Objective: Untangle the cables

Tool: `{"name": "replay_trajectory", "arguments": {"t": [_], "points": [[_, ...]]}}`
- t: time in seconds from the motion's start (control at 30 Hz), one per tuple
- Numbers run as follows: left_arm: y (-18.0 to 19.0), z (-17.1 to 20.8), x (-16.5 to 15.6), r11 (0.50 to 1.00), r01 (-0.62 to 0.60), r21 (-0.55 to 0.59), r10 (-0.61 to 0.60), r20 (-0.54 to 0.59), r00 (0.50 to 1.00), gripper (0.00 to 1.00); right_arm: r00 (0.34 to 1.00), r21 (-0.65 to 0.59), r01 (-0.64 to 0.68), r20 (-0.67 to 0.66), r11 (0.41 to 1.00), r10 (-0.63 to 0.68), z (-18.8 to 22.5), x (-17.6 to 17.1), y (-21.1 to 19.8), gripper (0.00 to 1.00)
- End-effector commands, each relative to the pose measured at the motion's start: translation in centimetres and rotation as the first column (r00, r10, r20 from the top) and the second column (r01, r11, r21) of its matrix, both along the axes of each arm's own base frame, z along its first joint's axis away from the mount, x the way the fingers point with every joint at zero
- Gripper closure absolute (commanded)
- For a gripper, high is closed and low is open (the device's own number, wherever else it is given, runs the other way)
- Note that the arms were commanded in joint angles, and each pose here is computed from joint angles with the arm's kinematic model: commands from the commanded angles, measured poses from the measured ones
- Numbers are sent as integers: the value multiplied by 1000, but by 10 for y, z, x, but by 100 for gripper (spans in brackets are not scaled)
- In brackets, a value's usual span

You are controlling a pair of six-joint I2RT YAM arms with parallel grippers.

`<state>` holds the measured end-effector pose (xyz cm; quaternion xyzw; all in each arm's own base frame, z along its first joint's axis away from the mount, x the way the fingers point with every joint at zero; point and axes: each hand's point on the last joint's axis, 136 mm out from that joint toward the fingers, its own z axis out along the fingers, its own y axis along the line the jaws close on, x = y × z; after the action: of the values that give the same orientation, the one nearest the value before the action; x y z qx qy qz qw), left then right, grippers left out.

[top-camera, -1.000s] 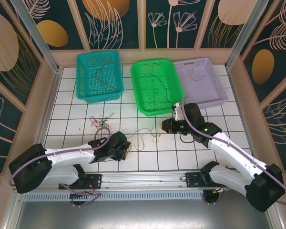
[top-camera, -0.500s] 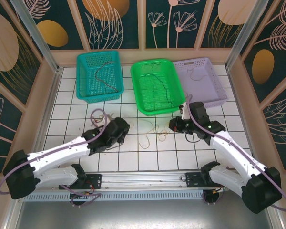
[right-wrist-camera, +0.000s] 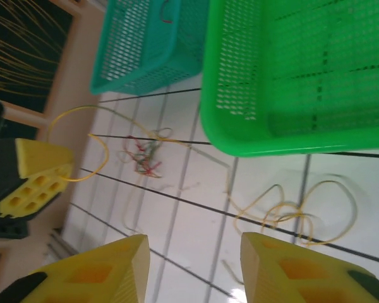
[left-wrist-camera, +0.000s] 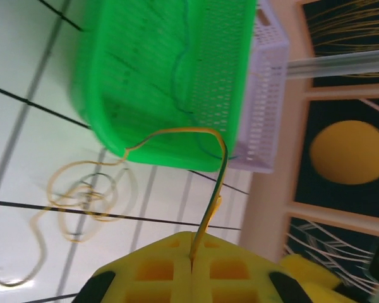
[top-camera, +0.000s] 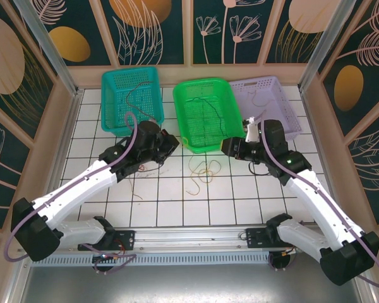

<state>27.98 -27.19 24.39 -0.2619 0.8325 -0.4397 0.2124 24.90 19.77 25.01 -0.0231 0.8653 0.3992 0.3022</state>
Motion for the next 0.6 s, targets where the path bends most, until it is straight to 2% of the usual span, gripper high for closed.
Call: {"name": "replay_trajectory", "arguments": {"t": [0.0,0.1,0.2,0.27,0.33,0.57], "points": [[-26,31,3,975,23,-220,-28,-20,999,100,997,235,30,-80,972,-12,34,-3,20,58],[-30,39,5,963,18,-267,-25,-25,999,100,989,418,106,-134,902,-53,60,0,34,53],[-33,39,6,959,18,-284,-29,-33,999,100,982,537,129,-185,834,-32,73,3,52,49],[-34,37,6,954,17,-298,-31,-43,999,100,969,556,160,-247,815,-22,71,6,65,50],[-36,37,6,953,19,-302,-34,-45,998,100,967,579,156,-256,800,-4,73,6,76,51],[-40,38,7,944,27,-327,-44,-44,998,100,950,580,192,-313,792,-1,59,17,92,59]]}}
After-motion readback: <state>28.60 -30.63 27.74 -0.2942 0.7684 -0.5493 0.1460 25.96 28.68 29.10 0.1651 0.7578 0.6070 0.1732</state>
